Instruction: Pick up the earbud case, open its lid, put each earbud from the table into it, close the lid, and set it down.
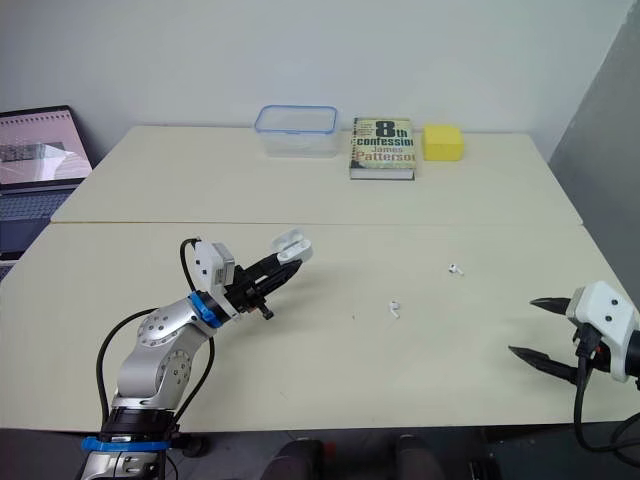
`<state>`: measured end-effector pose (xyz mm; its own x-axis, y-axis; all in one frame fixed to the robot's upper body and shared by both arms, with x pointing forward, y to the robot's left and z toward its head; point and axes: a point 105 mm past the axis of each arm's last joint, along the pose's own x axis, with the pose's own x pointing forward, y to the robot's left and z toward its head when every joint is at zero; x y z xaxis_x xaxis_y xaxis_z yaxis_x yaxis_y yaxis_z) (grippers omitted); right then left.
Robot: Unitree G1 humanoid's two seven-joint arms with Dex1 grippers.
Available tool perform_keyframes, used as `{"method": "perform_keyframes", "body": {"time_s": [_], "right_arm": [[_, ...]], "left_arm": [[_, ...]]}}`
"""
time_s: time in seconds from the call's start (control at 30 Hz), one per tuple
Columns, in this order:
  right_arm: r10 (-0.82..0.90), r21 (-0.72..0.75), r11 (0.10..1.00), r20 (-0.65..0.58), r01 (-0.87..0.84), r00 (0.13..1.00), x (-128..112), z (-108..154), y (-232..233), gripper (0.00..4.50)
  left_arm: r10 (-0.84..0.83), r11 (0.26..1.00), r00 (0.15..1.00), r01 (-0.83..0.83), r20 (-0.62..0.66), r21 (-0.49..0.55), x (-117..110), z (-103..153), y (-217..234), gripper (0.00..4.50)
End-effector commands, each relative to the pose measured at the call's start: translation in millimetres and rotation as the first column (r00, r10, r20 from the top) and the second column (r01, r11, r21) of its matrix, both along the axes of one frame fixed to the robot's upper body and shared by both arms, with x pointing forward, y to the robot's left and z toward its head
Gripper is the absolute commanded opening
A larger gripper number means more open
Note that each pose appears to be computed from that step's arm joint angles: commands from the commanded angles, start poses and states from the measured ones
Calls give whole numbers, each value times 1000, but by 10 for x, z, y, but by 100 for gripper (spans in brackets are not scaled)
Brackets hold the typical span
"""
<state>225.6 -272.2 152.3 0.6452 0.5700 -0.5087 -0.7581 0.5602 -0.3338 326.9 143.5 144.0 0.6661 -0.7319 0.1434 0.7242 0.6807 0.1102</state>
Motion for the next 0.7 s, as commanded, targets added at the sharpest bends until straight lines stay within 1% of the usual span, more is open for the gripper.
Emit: {"method": "perform_keyframes", "body": {"time_s": [0.03, 0.2, 0.3, 0.4, 0.53, 0.6, 0.7], "right_arm": [[23, -30, 999, 47, -22, 999, 10, 97, 41, 450], [43, -11, 999, -4, -43, 999, -29, 114, 92, 450], [75, -25, 997, -9, -76, 997, -46, 97, 190, 450], [92, -22, 996, 25, -91, 995, -10, 86, 319, 450], [33, 84, 996, 81, -40, 996, 187, -34, 725, 450], [-47, 94, 995, 116, 36, 992, 358, -125, 861, 450], [-126, 178, 979, 125, 102, 984, 557, -228, 1113, 450]], "left_arm": [[0, 1000, 999, 0, 53, 0, 3, 109, -13, 75], [6, 1000, 998, -7, 58, 14, 16, 108, 2, 75], [8, 1000, 999, -9, 54, 21, 20, 97, 12, 75], [7, 1000, 999, -8, 51, 27, 18, 87, 10, 75], [2, 999, 999, -3, 45, 33, 16, 73, -18, 75], [-2, 999, 999, 1, 44, 35, 15, 68, -36, 75], [-9, 999, 999, 7, 42, 37, 10, 61, -65, 75]]}}
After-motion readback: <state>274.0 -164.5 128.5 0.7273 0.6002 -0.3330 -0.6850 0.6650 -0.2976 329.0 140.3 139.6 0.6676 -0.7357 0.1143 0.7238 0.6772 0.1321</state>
